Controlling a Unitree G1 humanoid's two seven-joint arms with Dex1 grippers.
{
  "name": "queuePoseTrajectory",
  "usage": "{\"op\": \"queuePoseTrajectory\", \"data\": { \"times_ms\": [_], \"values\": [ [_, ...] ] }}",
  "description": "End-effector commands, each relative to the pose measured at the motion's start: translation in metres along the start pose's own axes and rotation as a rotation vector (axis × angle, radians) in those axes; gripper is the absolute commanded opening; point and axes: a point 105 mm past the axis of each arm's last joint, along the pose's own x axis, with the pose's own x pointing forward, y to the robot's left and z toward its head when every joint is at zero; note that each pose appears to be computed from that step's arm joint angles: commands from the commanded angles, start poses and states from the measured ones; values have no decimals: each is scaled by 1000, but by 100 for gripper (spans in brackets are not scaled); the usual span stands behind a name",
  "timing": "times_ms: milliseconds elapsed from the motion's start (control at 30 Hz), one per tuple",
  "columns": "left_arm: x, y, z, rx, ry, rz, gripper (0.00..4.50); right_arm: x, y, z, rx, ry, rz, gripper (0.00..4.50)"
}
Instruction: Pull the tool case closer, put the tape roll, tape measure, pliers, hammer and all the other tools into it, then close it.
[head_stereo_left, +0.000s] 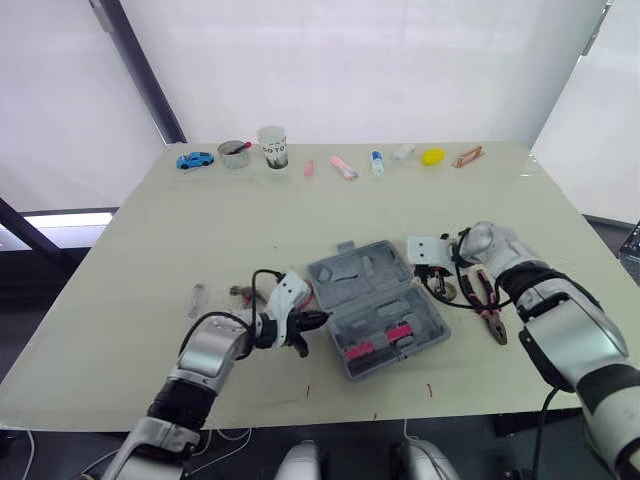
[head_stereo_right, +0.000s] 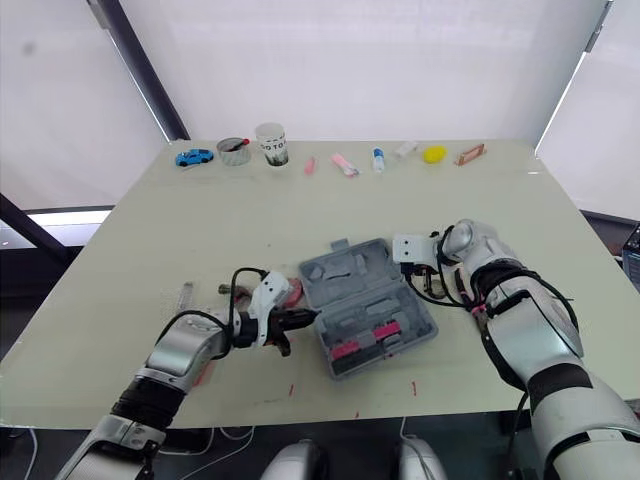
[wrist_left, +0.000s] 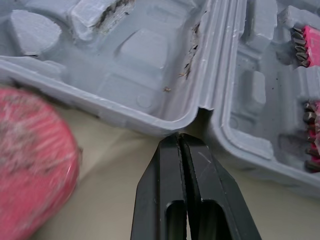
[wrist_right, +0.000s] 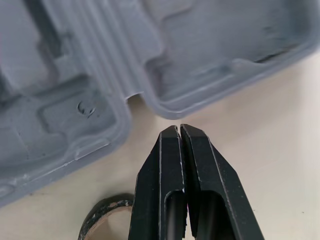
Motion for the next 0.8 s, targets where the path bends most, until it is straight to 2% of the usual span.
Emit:
{"op": "queuePoseTrajectory", "data": {
  "times_ms": [33,500,800],
  "values": [
    [5,-1,4,22,8,-7,14,-3,-5,11,-58,-5,14,9],
    [-5,15,0,101,79,-43,14,-2,28,23,9,-156,244,9],
    [-16,2,-10,143,125,-142,14,-2,53,22,50,-241,306,9]
  ]
}}
